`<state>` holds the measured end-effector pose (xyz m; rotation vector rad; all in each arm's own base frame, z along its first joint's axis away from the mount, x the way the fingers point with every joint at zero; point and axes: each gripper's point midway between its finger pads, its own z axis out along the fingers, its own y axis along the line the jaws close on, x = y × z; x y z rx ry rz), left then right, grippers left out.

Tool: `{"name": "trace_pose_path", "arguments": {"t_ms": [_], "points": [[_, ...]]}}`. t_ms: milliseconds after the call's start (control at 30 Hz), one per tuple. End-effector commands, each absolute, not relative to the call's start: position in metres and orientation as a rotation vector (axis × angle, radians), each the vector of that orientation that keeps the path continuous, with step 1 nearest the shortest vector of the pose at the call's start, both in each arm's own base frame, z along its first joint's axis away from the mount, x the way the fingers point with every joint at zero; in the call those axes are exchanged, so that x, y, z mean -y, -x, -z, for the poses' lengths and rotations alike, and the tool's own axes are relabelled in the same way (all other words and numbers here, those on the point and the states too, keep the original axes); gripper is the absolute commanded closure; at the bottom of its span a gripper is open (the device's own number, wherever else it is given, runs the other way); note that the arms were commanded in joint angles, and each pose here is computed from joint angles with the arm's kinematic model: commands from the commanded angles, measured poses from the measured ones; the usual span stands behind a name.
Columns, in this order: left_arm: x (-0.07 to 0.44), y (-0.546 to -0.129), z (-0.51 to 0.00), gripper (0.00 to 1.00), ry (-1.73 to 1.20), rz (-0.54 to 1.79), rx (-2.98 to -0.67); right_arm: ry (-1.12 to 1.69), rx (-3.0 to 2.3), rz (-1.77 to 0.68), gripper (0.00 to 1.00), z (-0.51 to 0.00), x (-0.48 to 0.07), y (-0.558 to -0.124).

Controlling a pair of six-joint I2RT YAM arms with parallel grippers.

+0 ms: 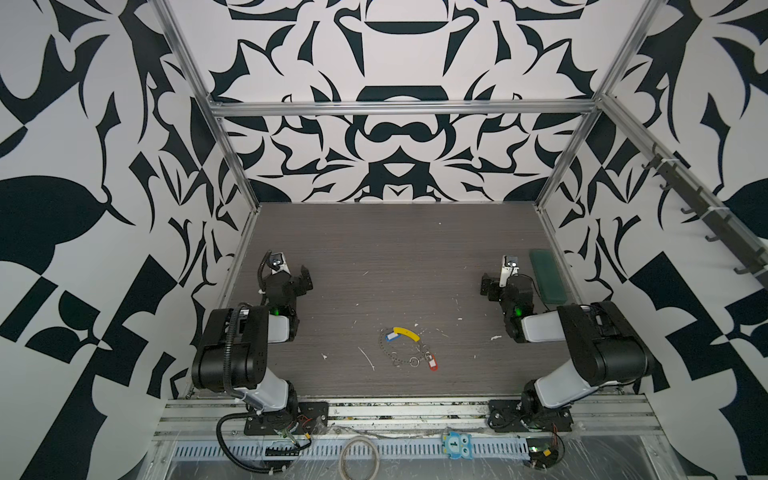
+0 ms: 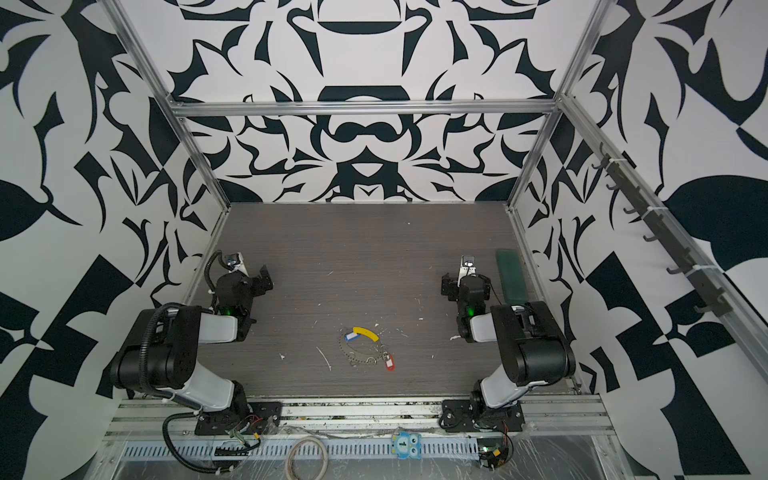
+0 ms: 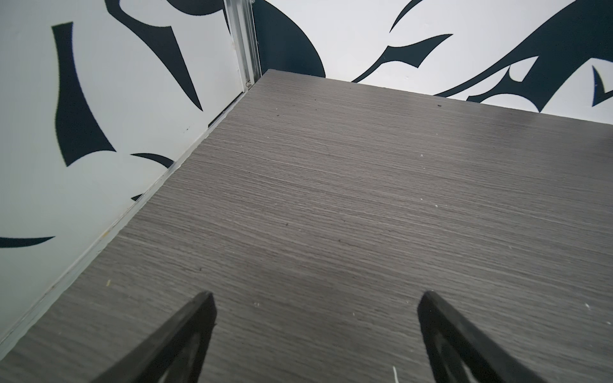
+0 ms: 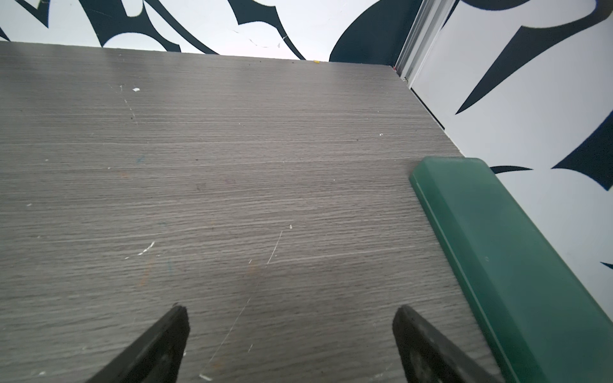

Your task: Remove the keys from the keyring

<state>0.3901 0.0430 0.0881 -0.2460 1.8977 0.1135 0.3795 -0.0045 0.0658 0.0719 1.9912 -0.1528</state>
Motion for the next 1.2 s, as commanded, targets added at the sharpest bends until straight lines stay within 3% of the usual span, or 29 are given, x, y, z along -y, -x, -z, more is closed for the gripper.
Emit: {"name": "trace_pose_path", "arguments": {"t_ms": [0, 700, 933, 1167], "points": [[-0.042, -0.392, -0.092, 0.01, 0.239, -0.111, -1.882, -0.061, -1.944, 0.146, 0.00, -0.080, 0.001, -0.386], [-0.042, -0.392, -0.092, 0.01, 0.238, -0.111, -1.884, -0.047, -1.953, 0.139, 0.00, -0.079, -0.001, -0.387], [-0.063, -0.392, -0.129, 0.01, 0.369, -0.206, -1.931, -0.129, -1.967, 0.190, 0.00, -0.104, 0.011, -0.385], [-0.059, -0.392, -0.165, 0.01, 0.492, -0.082, -1.890, -0.202, -1.981, 0.213, 0.00, -0.140, 0.010, -0.380]]}}
